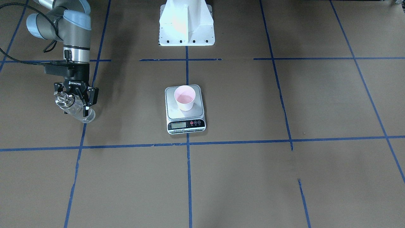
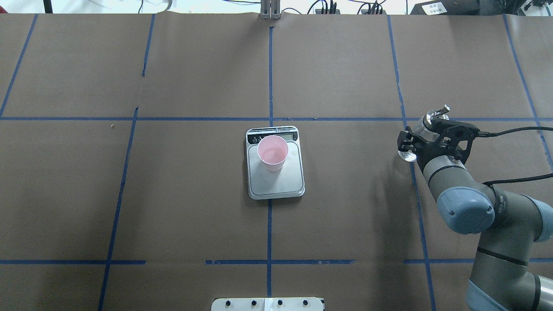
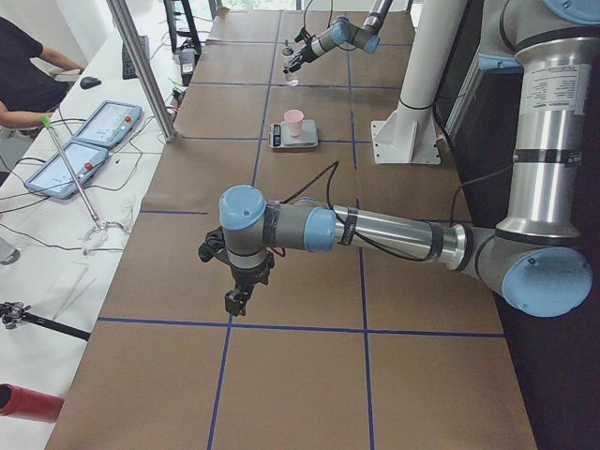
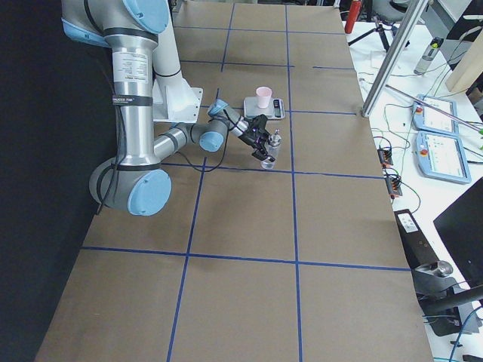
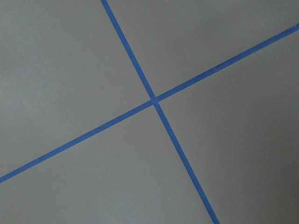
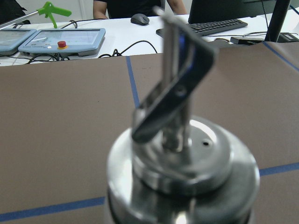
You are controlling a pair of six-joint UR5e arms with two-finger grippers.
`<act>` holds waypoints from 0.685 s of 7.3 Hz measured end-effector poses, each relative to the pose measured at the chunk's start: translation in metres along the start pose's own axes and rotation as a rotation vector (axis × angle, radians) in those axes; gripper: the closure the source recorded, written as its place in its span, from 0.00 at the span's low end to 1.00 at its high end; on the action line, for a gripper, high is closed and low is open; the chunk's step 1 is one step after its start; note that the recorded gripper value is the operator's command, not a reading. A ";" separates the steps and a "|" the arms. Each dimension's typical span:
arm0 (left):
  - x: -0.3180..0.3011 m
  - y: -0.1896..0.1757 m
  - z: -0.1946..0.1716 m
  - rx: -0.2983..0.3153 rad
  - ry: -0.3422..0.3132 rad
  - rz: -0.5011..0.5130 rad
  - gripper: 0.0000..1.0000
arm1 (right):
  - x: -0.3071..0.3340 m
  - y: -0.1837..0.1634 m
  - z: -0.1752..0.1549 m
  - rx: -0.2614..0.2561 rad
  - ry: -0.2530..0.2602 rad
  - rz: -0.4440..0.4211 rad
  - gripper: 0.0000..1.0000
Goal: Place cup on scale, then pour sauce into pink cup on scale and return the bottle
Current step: 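Lower the glass bottle onto the table with the right gripper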
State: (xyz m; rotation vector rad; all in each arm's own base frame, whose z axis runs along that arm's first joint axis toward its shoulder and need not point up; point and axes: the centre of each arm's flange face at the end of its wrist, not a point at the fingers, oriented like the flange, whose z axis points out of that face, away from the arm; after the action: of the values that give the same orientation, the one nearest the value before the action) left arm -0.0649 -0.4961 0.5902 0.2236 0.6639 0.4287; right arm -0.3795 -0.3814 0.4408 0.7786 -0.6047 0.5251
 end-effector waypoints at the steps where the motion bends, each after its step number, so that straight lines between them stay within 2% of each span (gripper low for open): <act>1: 0.000 0.000 0.000 0.000 0.000 0.000 0.00 | 0.002 0.002 0.001 -0.005 0.008 -0.006 1.00; 5: 0.001 -0.002 -0.001 0.001 0.000 0.003 0.00 | 0.002 0.006 0.001 -0.044 0.006 -0.009 1.00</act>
State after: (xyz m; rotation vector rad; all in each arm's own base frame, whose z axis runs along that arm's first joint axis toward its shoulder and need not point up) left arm -0.0642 -0.4973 0.5888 0.2258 0.6636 0.4309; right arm -0.3820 -0.3778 0.4459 0.7371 -0.6053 0.5043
